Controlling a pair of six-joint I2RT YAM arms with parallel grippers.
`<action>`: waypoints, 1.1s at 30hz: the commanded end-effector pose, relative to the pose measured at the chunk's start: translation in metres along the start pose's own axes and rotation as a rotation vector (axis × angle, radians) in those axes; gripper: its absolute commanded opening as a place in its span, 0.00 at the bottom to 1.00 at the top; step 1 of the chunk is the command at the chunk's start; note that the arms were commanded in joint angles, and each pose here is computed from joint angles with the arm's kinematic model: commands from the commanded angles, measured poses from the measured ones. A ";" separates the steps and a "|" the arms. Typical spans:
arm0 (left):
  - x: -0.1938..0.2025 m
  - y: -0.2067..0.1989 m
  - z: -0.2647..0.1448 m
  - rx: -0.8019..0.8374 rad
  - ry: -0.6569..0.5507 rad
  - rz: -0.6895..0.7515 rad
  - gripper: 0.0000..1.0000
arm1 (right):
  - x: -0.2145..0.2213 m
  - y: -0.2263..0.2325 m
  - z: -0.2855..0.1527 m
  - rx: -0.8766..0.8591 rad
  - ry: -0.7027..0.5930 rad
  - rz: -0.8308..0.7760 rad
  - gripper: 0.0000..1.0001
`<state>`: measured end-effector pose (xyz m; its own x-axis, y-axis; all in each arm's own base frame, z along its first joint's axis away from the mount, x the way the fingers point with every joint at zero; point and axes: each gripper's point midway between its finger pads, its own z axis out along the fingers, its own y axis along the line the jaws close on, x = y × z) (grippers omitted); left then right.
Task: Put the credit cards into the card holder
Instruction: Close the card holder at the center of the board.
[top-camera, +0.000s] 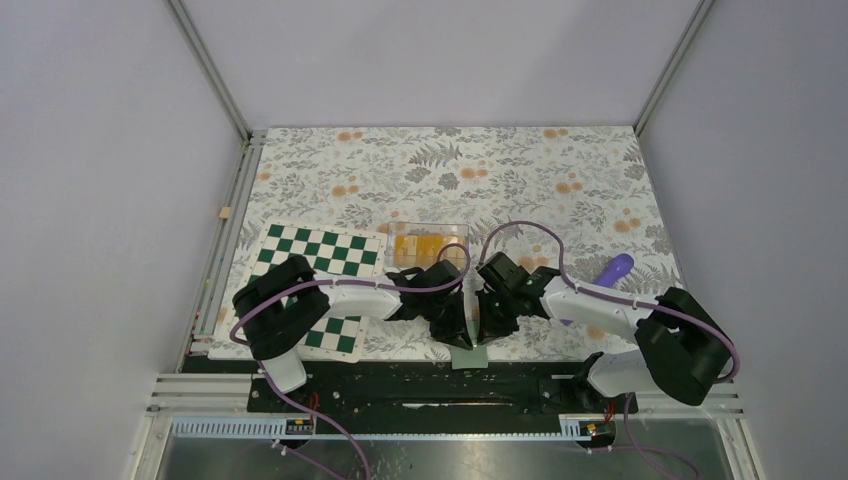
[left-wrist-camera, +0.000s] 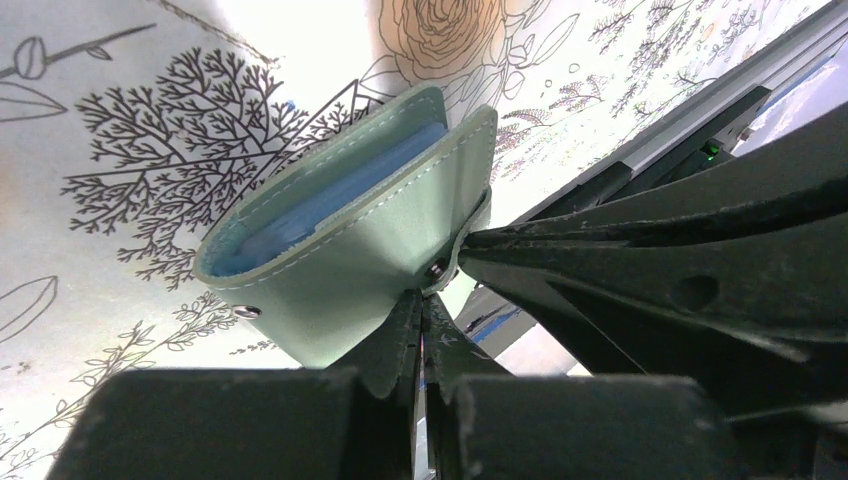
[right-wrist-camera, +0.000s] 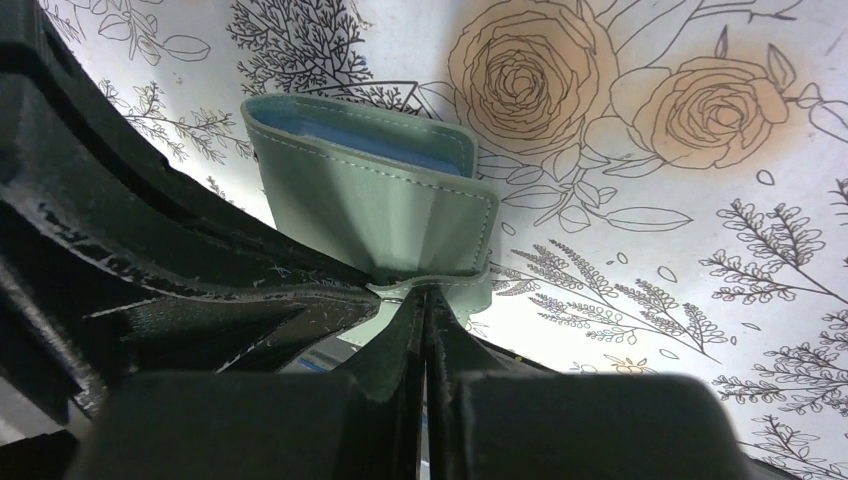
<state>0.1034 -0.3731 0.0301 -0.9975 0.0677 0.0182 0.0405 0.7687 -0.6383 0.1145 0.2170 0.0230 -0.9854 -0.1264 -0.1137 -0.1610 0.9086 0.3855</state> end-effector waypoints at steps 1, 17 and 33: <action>-0.004 0.020 0.001 -0.067 -0.049 0.000 0.00 | -0.006 0.015 0.001 -0.043 0.006 -0.001 0.00; -0.008 0.047 0.008 -0.153 -0.070 -0.130 0.00 | 0.012 -0.019 0.030 0.125 0.097 0.021 0.00; -0.018 0.079 0.002 -0.276 -0.157 -0.248 0.00 | 0.017 -0.037 0.037 0.297 0.104 -0.028 0.00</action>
<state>0.1045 -0.3651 0.0263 -0.9892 -0.0843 0.1197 -0.1403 0.7796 -0.6103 0.1114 0.2211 0.0119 -0.9887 -0.1499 -0.0031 -0.1457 0.9558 0.2553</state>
